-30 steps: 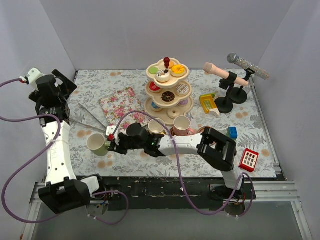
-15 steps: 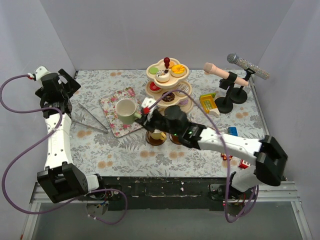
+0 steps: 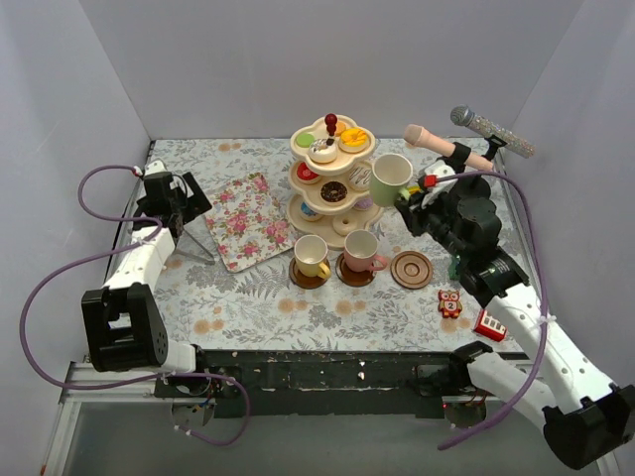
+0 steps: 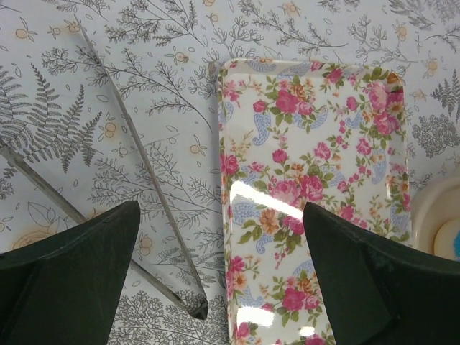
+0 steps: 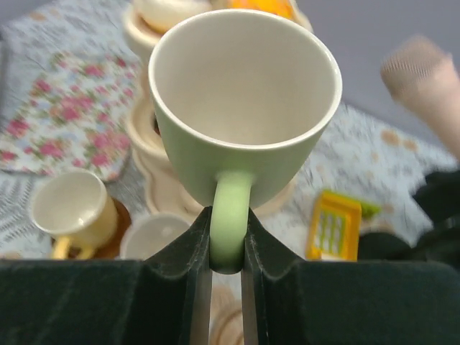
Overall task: Serve the afternoon tea
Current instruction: Pick up the cup at the center of the board.
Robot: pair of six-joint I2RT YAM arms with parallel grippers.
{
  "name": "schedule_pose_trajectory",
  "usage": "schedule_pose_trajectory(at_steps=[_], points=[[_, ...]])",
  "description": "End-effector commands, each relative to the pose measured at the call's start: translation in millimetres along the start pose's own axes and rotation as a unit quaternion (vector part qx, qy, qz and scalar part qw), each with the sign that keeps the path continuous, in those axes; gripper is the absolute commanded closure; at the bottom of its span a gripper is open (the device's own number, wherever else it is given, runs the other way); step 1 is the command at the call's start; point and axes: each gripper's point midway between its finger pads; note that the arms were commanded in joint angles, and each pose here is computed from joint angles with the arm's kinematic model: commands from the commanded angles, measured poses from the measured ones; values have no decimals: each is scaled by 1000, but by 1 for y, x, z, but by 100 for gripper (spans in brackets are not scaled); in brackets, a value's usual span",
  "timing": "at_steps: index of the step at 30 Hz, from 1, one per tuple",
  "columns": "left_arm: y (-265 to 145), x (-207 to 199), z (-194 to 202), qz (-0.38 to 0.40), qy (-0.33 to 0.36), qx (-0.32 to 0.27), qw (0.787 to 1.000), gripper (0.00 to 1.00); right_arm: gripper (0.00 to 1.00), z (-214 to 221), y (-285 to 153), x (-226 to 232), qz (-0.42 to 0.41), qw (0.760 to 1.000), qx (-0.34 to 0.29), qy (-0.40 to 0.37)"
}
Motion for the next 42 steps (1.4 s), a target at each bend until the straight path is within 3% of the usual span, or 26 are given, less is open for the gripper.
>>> schedule_pose_trajectory(at_steps=[1, 4, 9, 14, 23, 26, 31, 34, 36, 42], points=[[-6, -16, -24, 41, 8, -42, 998, 2, 99, 57, -28, -24, -4, 998, 49, 44], [-8, -18, -21, 48, 8, -37, 998, 2, 99, 94, -40, -36, 15, 995, 81, 62], [-10, -18, -19, 51, 6, -37, 998, 2, 99, 117, -47, -46, 55, 993, 88, 56], [-10, -22, -17, 61, 4, -33, 998, 2, 99, 146, -47, -43, 54, 985, 145, 78], [-10, -24, -13, 68, 1, -26, 997, 2, 99, 169, -47, -45, 70, 985, 145, 66], [-11, -28, -15, 77, 9, -27, 997, 2, 99, 160, -46, -43, 55, 987, 139, 57], [-23, -63, -4, 146, 37, -9, 989, 2, 99, 116, -47, -45, 40, 997, 63, -14], [-34, -80, -2, 173, 37, 18, 984, 2, 99, 115, -46, -45, 13, 994, 95, -49], [-53, -97, -5, 198, 39, 28, 979, 3, 99, 114, -45, -38, -17, 992, 113, -51], [-149, -189, 3, 342, 50, 84, 935, 7, 99, 56, -46, -15, -85, 991, 15, -99]])
Point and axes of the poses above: each gripper's point midway between its finger pads, its own y axis out along the fingers, its own x axis along the line the jaws close on, z = x × y, and after that the axes turned 6 degrees about -y, right-handed
